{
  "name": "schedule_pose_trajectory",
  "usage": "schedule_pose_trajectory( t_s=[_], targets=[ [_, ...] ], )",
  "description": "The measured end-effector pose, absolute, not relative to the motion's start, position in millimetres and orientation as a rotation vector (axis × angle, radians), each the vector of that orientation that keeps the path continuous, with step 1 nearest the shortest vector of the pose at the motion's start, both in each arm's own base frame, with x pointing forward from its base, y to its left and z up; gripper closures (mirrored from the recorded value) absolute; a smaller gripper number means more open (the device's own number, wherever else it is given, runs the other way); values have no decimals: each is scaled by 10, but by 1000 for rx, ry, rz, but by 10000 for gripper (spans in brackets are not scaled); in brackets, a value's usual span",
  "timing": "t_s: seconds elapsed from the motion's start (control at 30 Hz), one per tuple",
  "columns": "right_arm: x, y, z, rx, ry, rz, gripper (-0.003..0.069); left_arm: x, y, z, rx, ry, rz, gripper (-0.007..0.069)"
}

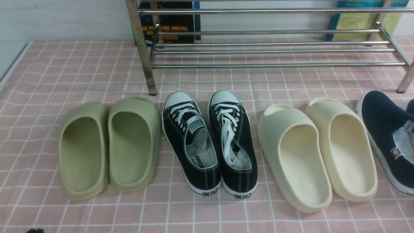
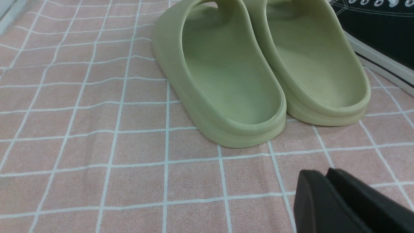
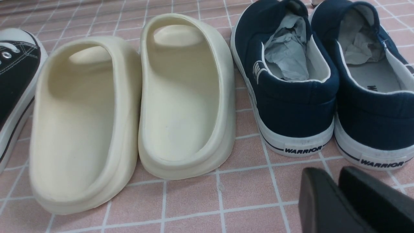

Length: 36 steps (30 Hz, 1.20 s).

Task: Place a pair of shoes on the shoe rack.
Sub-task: Use the right arm to grab the shoe closest to it

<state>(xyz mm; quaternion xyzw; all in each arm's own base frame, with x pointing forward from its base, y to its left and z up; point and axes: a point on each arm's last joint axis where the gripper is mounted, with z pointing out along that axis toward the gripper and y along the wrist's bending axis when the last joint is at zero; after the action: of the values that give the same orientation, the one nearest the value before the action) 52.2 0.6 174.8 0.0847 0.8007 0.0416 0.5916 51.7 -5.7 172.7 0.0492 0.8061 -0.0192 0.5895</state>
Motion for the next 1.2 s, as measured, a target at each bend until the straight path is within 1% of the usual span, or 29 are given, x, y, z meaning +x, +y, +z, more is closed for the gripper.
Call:
schedule_pose_trajectory(
  t_s=[0.23, 0.33, 0.4, 0.43, 0.5, 0.57, 0.6, 0.7, 0.77, 0.8, 0.83, 0.87, 0.9, 1.0, 1.07, 1.13, 1.17, 1.2],
  targets=[
    [539, -4, 1778, 202, 1804, 92, 544, 517, -57, 1727, 114, 1877, -45, 550],
    [564, -37, 1937, 208, 1616, 71, 539, 517, -57, 1727, 114, 1877, -45, 550],
    [564, -51, 2011, 209, 1534, 61, 538, 517, -57, 1727, 114, 1877, -45, 550],
    [552, -71, 2121, 210, 1412, 47, 536, 517, -57, 1727, 114, 1877, -45, 550],
    [529, -88, 2222, 211, 1296, 33, 536, 517, -57, 1727, 114, 1877, -45, 550],
    [498, -103, 2312, 215, 1191, 25, 536, 517, -57, 1727, 114, 1877, -45, 546],
    [494, -104, 2321, 215, 1180, 25, 536, 517, -57, 1727, 114, 1877, -45, 545],
    [426, -125, 2451, 262, 1007, 86, 533, 517, -57, 1727, 114, 1877, -45, 540],
    [395, -132, 2497, 301, 934, 159, 529, 517, -57, 1727, 114, 1877, -45, 538],
    [376, -136, 2523, 327, 889, 216, 527, 517, -57, 1727, 114, 1877, -45, 538],
    [376, -136, 2523, 327, 889, 216, 526, 517, -57, 1727, 114, 1877, -45, 538],
    [357, -141, 2545, 355, 847, 275, 525, 517, -57, 1727, 114, 1877, -45, 538],
    [351, -144, 2551, 369, 832, 302, 524, 517, -57, 1727, 114, 1877, -45, 537],
    [367, -142, 2545, 380, 850, 322, 524, 517, -57, 1727, 114, 1877, -45, 533],
    [400, -135, 2579, 382, 892, 321, 526, 517, -57, 1727, 114, 1877, -45, 532],
    [470, -120, 2740, 363, 980, 291, 554, 517, -57, 1727, 114, 1877, -45, 531],
    [476, -117, 2759, 358, 988, 284, 559, 517, -57, 1727, 114, 1877, -45, 531],
    [538, -107, 2929, 320, 1051, 231, 606, 517, -57, 1727, 114, 1877, -45, 531]
  ],
)
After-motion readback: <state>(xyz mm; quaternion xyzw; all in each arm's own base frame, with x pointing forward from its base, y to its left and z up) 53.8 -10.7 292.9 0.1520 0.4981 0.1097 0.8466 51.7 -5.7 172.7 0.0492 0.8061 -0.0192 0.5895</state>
